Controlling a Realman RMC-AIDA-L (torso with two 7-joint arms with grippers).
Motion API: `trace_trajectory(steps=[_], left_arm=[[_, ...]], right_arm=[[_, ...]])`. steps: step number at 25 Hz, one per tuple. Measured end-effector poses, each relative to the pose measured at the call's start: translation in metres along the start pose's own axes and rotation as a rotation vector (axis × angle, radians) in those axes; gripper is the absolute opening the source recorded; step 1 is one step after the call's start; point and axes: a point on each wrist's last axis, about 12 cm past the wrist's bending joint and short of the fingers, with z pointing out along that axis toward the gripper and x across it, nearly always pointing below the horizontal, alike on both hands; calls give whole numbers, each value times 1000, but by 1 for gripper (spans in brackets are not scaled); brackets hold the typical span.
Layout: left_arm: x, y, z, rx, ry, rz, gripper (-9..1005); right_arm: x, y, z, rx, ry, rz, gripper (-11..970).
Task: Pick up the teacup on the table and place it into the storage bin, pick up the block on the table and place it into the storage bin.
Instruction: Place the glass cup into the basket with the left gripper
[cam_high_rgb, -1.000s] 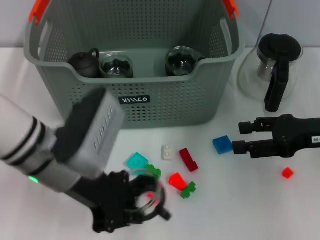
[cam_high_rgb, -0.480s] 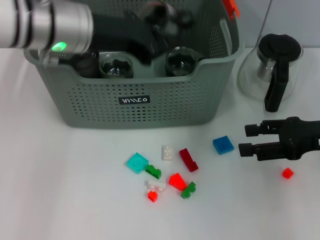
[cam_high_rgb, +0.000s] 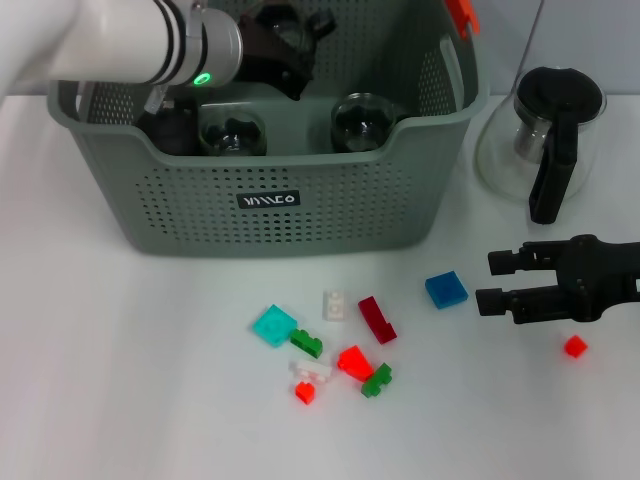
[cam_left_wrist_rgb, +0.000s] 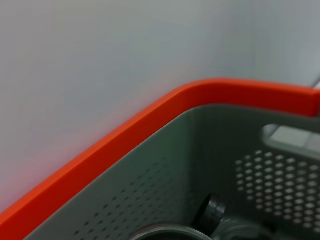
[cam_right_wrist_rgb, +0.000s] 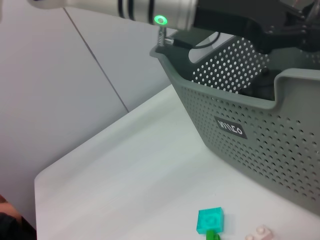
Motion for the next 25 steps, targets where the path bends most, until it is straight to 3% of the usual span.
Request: trace_trajectory(steps=[7, 17, 21, 25], left_arm=[[-1, -5, 9, -51, 39, 29, 95], [0, -2, 6, -63, 38, -2, 456], [-15, 4, -21, -26, -17, -84, 572], [-26, -3, -62, 115, -131, -144, 670]], right_arm=[[0, 0, 1, -1, 0, 1, 821], [4, 0, 0, 5, 18, 7, 821], [3, -1, -3, 14, 32, 2, 821], [1, -3, -11, 19, 36, -8, 821]])
